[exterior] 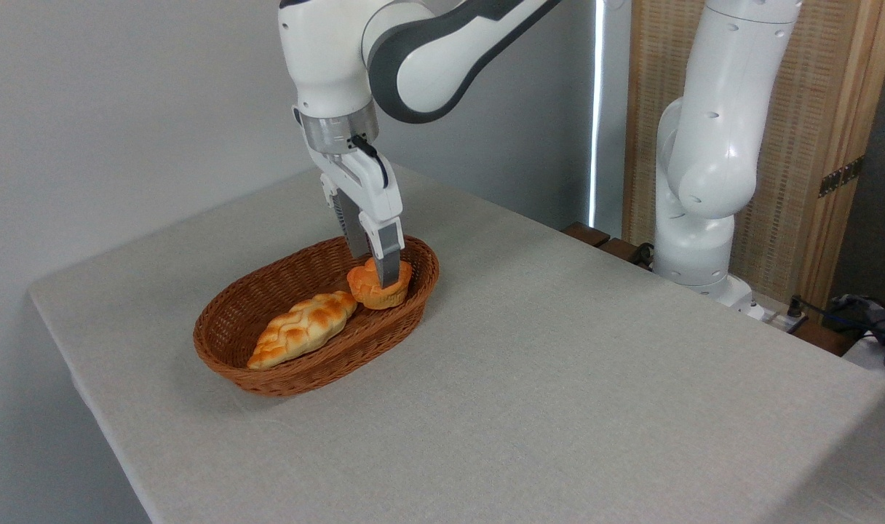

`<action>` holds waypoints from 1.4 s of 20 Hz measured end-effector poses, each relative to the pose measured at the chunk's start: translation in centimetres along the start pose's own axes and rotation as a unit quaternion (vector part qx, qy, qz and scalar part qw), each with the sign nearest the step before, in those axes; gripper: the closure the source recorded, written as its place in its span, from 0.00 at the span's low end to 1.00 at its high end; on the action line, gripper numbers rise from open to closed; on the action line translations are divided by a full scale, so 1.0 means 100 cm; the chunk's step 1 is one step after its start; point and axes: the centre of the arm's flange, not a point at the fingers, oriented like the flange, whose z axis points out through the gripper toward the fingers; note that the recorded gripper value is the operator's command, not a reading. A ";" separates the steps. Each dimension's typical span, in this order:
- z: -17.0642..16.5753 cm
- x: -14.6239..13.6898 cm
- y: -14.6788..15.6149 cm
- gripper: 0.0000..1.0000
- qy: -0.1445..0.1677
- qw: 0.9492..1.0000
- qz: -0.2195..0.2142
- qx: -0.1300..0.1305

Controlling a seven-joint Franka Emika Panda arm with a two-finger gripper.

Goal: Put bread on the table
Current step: 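Move the gripper over the round bread roll and lower it, then close the gripper on the round bread roll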

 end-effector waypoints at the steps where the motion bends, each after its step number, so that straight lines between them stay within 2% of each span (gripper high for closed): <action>1: 0.004 0.001 -0.001 0.00 0.003 1.000 0.000 0.002; 9: 0.019 0.002 -0.003 0.02 -0.002 1.000 -0.002 0.006; 11: 0.020 0.002 -0.003 0.38 -0.003 1.000 -0.002 0.006; 13: 0.020 0.002 -0.003 0.54 -0.003 1.000 -0.002 0.006; 14: 0.020 0.002 -0.003 0.58 -0.003 1.000 -0.002 0.006; 28: 0.020 0.002 -0.003 0.58 -0.003 1.000 -0.002 0.006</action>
